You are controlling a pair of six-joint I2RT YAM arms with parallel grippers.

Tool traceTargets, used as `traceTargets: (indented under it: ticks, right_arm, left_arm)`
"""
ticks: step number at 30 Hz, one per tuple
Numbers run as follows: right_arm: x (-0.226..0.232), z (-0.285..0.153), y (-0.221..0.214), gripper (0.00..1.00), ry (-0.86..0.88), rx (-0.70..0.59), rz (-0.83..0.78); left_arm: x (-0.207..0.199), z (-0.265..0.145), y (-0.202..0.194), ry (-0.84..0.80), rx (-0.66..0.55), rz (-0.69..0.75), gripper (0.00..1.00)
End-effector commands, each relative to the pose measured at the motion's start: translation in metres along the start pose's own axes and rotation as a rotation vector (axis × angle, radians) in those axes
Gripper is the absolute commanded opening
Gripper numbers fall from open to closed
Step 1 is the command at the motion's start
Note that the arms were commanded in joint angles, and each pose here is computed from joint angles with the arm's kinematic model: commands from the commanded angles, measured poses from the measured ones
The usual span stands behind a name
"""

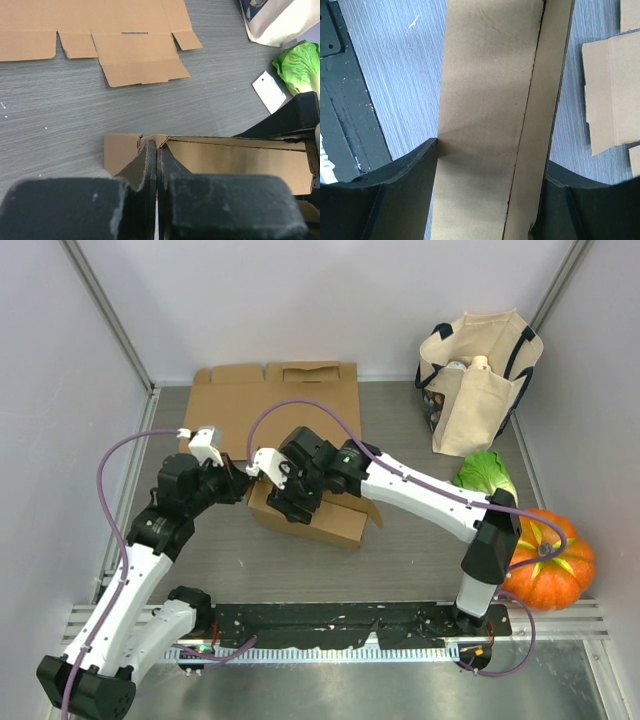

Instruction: Fold the paper box

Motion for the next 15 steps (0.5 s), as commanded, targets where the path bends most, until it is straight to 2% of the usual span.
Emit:
traceTargets:
  ticks: [1,7,11,15]
  right_arm:
    - [-0.007,0.026,-0.029,0.64,0.024,0.098,0.019]
    - [-0.012,0.031,-0.028,0.68,0.013,0.093,0.028]
    - [-0.015,0.024,-0.016,0.81,-0.024,0.019,0.076]
    - [-0.021,-0.003,0.001,0.88,-0.089,-0.079,0.140]
  left_arm:
    - [0.006,0.005,-0.017,0.001,0.043,0.014,0.00]
    - [0.012,0.015,-0.024,0.016,0.066,0.014,0.00]
    - [0.015,0.019,-0.024,0.032,0.077,0.023,0.00]
    - [0.019,0.021,-0.023,0.051,0.089,0.035,0.00]
Point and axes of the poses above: each gripper's point midway between its finger pads, its own z axis out along the fingers, its own x axis along the line the jaws close on, y = z × x, the point moved 1 cm from there along -z, back along the fingers, and after that the axes turned 2 degrees about -z, right-handed, at the moved point
